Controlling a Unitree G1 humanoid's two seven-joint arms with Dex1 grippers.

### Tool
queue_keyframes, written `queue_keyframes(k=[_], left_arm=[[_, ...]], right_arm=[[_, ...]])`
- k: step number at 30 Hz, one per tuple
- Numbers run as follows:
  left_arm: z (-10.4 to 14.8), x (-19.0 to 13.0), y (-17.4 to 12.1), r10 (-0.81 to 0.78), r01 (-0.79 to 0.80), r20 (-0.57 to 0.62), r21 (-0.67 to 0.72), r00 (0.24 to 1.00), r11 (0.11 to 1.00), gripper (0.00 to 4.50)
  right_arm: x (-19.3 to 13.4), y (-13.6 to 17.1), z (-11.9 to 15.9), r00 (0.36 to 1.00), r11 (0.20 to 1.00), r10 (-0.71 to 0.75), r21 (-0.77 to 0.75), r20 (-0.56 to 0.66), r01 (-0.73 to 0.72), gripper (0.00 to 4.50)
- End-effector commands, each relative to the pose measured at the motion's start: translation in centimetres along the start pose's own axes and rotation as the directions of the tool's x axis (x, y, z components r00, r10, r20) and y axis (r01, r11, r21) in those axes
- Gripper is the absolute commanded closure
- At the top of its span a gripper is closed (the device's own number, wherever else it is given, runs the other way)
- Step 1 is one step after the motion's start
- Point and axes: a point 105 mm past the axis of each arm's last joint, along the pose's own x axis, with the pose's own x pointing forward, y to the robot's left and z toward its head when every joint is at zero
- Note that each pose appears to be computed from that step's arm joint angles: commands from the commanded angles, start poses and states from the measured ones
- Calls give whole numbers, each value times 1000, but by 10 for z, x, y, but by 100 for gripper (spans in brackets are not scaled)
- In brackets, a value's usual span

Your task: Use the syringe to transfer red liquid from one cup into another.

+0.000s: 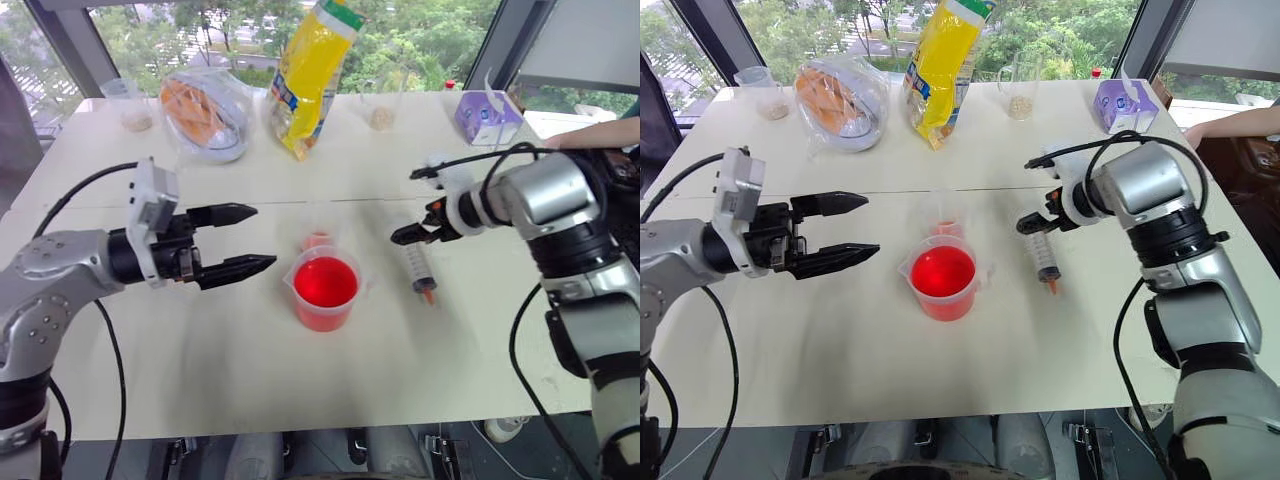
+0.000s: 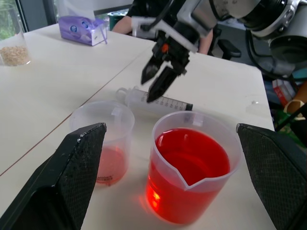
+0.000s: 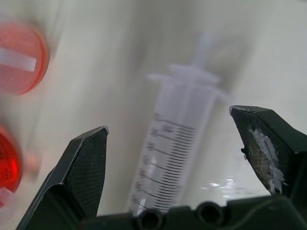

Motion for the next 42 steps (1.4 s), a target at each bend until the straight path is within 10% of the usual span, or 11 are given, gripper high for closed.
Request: queue_keyframes(k=[1, 9, 17, 23, 28, 35, 39, 42], left_arm=[[7, 0, -1, 13, -14, 21, 47, 1000, 999, 0], [5, 0, -2, 30, -31, 29, 54, 999, 998, 0], [7, 0, 3, 40, -43, 36, 80, 999, 996, 0], [8, 1, 5, 36, -39, 38, 93, 999, 995, 0], [18, -1, 15, 40, -45, 49, 115, 998, 992, 0], [35, 5, 21, -14, 4, 67, 140, 998, 990, 0], [42, 13, 22, -62, 51, 74, 143, 995, 988, 0], [49, 16, 23, -93, 81, 76, 148, 993, 986, 0]], right_arm=[[1, -2, 3, 999, 999, -39, -15, -10, 39, 6], [22, -1, -8, 997, 999, -49, -23, -68, 47, 6], [33, 3, -17, 993, 998, -52, -39, -110, 48, 302], [22, -6, -13, 994, 997, -67, 24, -82, 70, 302], [-30, -19, 50, 955, 992, -113, -25, 274, 125, 302], [-108, 43, 116, 643, 969, 232, -228, 730, -91, 302], [-151, 96, 111, 339, 862, 507, -457, 793, -218, 302], [-155, 115, 99, 225, 820, 563, -503, 795, -274, 302]])
